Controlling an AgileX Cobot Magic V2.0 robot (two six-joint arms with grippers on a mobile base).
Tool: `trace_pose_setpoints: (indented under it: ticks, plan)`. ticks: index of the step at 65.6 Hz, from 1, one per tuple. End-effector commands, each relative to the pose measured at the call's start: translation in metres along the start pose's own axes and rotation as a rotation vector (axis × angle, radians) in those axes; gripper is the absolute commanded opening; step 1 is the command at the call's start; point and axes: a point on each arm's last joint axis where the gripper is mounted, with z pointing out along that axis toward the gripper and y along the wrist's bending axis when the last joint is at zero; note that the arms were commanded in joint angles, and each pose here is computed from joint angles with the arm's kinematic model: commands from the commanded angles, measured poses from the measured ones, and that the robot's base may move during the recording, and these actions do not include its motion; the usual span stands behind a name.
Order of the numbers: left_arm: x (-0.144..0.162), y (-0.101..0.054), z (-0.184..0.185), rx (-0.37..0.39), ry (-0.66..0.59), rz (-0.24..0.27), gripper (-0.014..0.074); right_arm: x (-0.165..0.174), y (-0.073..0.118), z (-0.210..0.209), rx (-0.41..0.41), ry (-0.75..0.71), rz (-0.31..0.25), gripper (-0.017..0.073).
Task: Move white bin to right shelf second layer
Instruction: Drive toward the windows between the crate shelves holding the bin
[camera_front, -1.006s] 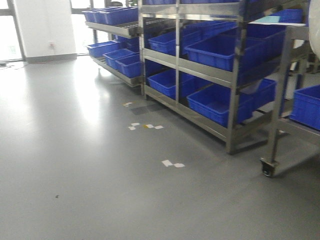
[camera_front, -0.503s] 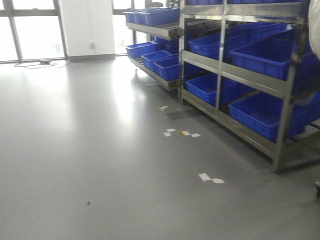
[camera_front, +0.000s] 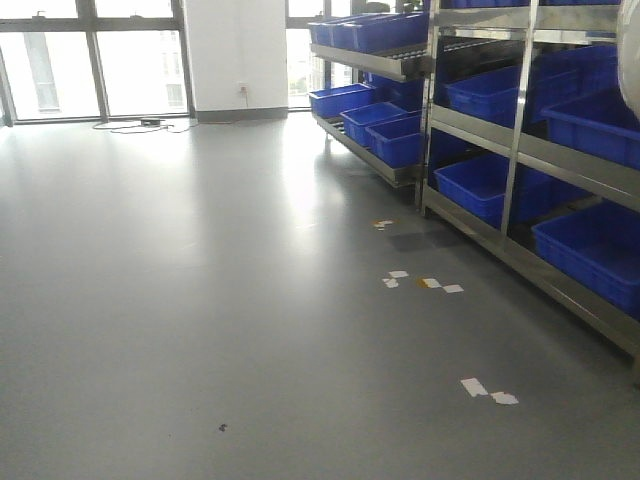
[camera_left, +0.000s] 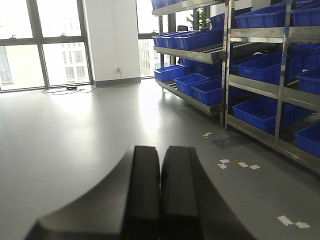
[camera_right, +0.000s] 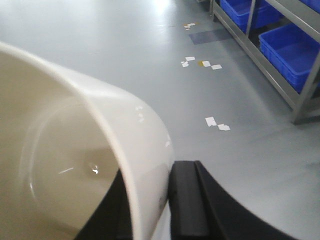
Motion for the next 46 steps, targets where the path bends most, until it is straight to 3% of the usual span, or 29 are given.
trace_pose_setpoints:
  ticks: [1,46]
  plan:
    - [0.0026,0.0004,-0.0005,-0.006,-0.067,-0.013,0.0085,-0.0180,0.0024,-0.0054,-0.019,-0.130,0.001,0.0024]
    - [0.0026,0.0004,-0.0005,-0.006,-0.067,-0.013,0.0085,-0.0180,0.0024,-0.0054,-0.019,-0.130,0.001,0.0024]
